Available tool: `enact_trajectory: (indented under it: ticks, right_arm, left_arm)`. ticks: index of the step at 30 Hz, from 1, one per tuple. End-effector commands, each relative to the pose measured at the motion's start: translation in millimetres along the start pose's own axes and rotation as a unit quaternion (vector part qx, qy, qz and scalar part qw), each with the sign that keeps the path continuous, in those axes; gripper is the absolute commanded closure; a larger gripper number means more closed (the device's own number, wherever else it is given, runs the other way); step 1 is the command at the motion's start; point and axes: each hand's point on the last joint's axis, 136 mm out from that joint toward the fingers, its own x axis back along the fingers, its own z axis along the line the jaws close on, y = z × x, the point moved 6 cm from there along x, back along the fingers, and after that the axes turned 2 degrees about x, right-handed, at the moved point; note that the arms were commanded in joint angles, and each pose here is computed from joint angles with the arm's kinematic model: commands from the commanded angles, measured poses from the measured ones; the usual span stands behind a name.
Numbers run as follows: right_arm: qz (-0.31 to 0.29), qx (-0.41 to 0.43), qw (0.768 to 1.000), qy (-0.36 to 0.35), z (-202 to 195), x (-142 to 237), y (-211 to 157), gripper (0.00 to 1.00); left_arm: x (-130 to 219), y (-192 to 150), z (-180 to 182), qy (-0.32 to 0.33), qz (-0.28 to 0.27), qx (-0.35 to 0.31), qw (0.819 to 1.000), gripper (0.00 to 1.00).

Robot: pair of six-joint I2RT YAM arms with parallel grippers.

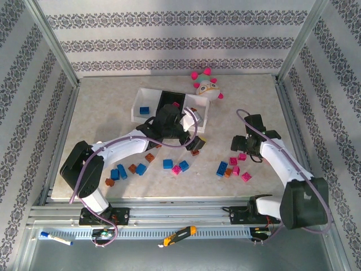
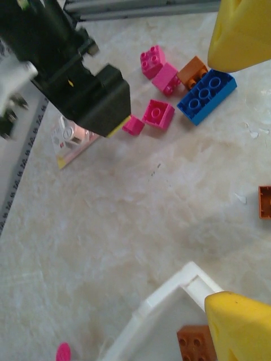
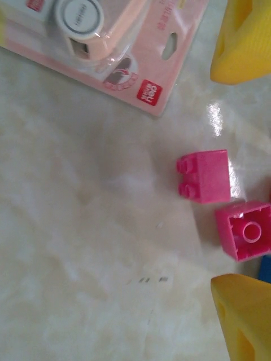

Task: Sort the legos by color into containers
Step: Pick up the lego from the middle-right of the table, then place the lego in the container.

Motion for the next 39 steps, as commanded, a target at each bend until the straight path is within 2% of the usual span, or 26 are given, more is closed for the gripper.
enact_trajectory:
  ticks: [1,5,12,20,24,30,39]
  right_arm:
    - [0.06,0.005,0.998,0.013,-1,-11,-9,0.17]
    - [0.094,0.003,0.996,0.003,-1,-26,-12,0.25]
    - [0.108,0.007,0.994,0.0,1,-44,-8,0.4]
    - [0.113,0.008,0.994,0.002,4,-48,-2,0.7]
    - [0.098,0.001,0.995,0.015,6,-39,3,0.78]
    - [0.039,0.007,0.995,0.086,25,-7,19,0.8]
    - [-0.125,0.045,0.977,0.166,83,53,60,0.84]
  left_arm:
    - [8,24,-17,-0.034,-0.06,-0.041,0.997,0.01]
    - [10,19,-19,-0.033,-0.057,-0.039,0.997,0.01]
    - [11,13,-20,-0.034,-0.05,-0.039,0.997,0.01]
    - [16,8,-22,-0.031,-0.047,-0.039,0.998,0.01]
    - [18,7,-21,-0.025,-0.048,-0.038,0.998,0.01]
    - [25,5,-19,-0.001,-0.058,-0.026,0.998,0.01]
    - [48,1,-16,0.055,-0.066,-0.005,0.996,0.01]
